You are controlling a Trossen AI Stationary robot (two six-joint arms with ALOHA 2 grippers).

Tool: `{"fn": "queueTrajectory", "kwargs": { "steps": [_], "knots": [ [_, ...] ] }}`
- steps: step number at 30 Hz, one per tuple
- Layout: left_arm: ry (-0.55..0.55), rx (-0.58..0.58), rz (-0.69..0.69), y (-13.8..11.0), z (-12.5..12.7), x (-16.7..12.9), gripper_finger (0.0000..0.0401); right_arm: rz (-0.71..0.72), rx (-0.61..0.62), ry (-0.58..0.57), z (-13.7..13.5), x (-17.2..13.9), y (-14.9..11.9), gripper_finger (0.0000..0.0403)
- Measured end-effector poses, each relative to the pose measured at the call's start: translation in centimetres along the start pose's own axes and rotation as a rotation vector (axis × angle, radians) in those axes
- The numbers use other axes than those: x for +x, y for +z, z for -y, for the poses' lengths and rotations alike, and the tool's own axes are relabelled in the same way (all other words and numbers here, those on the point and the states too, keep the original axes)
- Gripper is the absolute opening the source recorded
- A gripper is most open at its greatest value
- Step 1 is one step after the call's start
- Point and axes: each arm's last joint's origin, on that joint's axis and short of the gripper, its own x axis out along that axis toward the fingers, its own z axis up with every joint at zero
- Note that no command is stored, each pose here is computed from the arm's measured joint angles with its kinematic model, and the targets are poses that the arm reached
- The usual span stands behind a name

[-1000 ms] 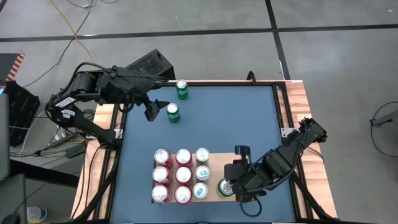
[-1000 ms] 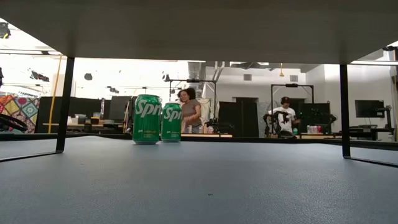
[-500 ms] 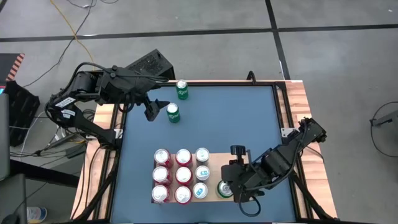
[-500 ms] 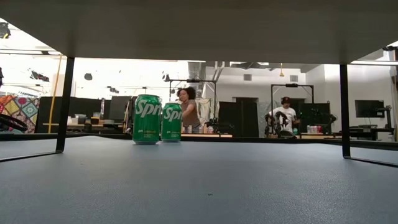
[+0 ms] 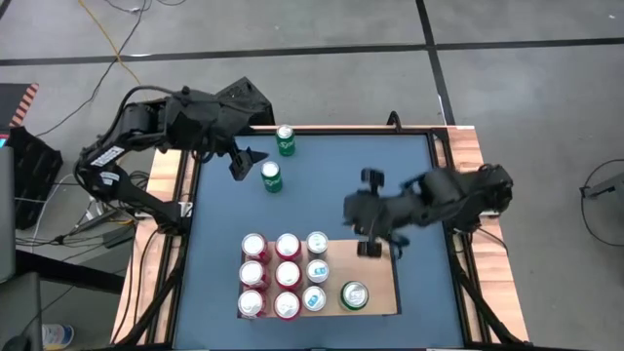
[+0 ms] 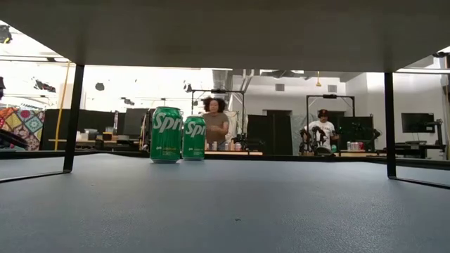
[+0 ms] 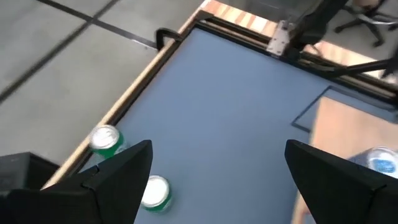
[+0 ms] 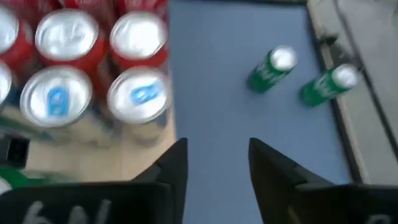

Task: Place canned beverage on shelf
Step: Put the bottom green soda can on the shelf aligned with the other green soda can

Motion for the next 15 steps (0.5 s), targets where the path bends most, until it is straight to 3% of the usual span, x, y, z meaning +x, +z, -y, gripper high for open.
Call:
{"fn": "queueTrajectory", "kwargs": {
  "steps": [4,8,12,15],
  "knots": [
    [-0.086,0.020,0.055,0.9,-0.7,0.2,0.0352,0.121,-0.016,-0.012,2.7,-2.1,1.2,0.0196],
    [-0.055,0.050,0.059,1.3,-1.7,0.9,0.0352,0.188,-0.051,-0.064,5.0,-3.0,1.4,0.0236],
    [-0.062,0.033,0.039,1.6,-2.9,2.2,0.0352,0.215,-0.020,-0.065,6.9,-3.4,1.6,0.0248],
    [-0.091,0.013,0.036,1.6,-3.7,3.5,0.0352,0.224,-0.068,-0.065,8.0,-3.7,1.5,0.0249]
  ]
}}
